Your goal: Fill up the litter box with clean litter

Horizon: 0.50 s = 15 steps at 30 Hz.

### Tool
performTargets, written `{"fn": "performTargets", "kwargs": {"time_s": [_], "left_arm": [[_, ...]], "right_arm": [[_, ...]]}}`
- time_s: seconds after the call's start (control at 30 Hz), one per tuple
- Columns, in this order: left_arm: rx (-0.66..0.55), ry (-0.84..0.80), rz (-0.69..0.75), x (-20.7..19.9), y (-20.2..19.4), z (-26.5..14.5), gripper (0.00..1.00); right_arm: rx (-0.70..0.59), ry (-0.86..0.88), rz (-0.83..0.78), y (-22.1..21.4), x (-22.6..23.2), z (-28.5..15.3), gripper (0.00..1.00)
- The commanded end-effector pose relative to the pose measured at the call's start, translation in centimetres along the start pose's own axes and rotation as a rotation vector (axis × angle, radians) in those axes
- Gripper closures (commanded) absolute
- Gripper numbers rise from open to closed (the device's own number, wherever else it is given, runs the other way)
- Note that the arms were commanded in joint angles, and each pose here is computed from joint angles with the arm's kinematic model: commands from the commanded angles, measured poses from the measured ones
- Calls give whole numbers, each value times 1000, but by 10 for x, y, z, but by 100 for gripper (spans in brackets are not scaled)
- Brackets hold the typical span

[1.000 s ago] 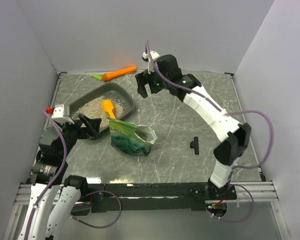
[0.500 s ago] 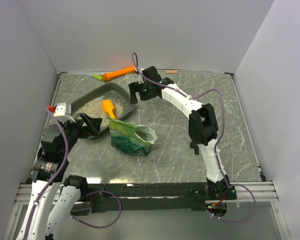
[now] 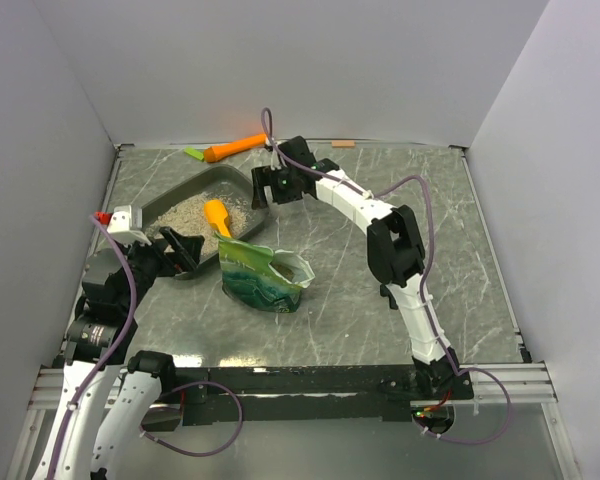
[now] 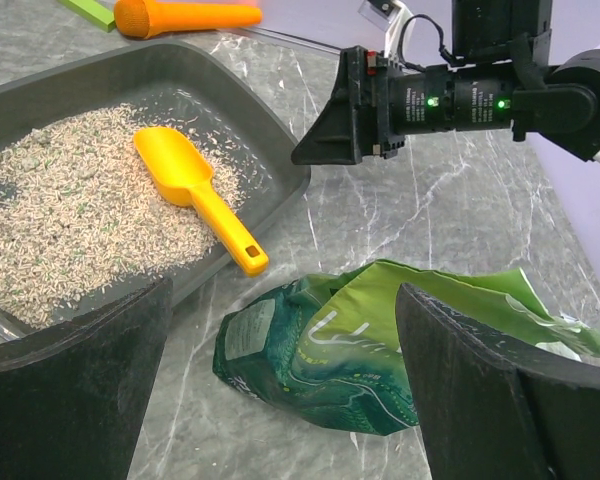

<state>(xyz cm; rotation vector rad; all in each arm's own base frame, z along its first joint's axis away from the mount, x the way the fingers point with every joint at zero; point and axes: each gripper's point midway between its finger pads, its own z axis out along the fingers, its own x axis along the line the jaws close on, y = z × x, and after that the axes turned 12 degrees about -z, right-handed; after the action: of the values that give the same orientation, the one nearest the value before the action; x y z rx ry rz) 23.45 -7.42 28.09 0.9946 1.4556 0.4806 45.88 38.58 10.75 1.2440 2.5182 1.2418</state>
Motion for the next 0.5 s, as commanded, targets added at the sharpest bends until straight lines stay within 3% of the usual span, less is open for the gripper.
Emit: {"fn": "performTargets", "kwargs": {"time_s": [0.0, 0.27, 0.37, 0.4, 0.47], "left_arm": [[-11, -16, 3, -2, 1, -2, 3], [-16, -25, 3, -4, 2, -4, 3], [-19, -24, 3, -4, 2, -5, 3], [-20, -27, 4, -4, 3, -5, 3], [-20, -27, 3, -5, 3, -5, 3]], "right_arm": [[-15, 1, -10, 8, 9, 6, 8], [33, -53, -13, -4, 2, 8, 20], [52, -75, -10, -10, -1, 8, 36], [63, -81, -10, -12, -2, 8, 47], [73, -96, -7, -15, -5, 8, 55]]}}
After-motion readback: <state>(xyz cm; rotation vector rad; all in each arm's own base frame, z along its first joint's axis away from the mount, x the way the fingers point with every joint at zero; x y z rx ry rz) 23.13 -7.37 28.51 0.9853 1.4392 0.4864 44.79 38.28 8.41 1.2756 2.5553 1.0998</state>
